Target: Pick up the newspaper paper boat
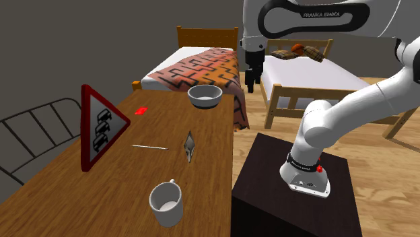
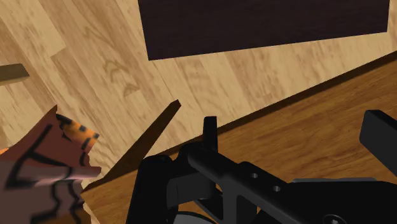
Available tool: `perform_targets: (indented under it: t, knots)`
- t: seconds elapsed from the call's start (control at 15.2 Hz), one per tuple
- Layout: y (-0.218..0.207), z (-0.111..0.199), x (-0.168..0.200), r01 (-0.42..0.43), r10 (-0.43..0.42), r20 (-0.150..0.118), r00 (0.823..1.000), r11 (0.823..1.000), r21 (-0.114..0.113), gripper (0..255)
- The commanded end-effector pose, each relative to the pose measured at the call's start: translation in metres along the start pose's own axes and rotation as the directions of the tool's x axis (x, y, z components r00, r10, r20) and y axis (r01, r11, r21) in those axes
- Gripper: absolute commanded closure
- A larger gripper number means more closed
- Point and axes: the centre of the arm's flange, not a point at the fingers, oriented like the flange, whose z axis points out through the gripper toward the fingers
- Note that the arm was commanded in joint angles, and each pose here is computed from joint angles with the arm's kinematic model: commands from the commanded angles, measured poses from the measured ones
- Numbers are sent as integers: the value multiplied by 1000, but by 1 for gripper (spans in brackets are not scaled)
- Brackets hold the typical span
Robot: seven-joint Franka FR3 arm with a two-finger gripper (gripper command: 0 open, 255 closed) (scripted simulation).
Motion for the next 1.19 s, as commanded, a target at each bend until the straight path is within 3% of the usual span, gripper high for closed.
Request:
perform_targets:
  t: [0.0, 0.26, 0.53, 0.79, 1.12]
  knots:
    - [0, 0, 0, 0, 0, 0, 1000, 1000, 0, 0]
    - [-47, 18, 11, -125, 125, 0, 992, 992, 9, 0]
    - [-92, 35, 28, -247, 247, 1, 969, 969, 18, 0]
    - [-136, 52, 51, -366, 366, 4, 931, 930, 26, 0]
    - [-185, 73, 86, -506, 506, 8, 863, 862, 36, 0]
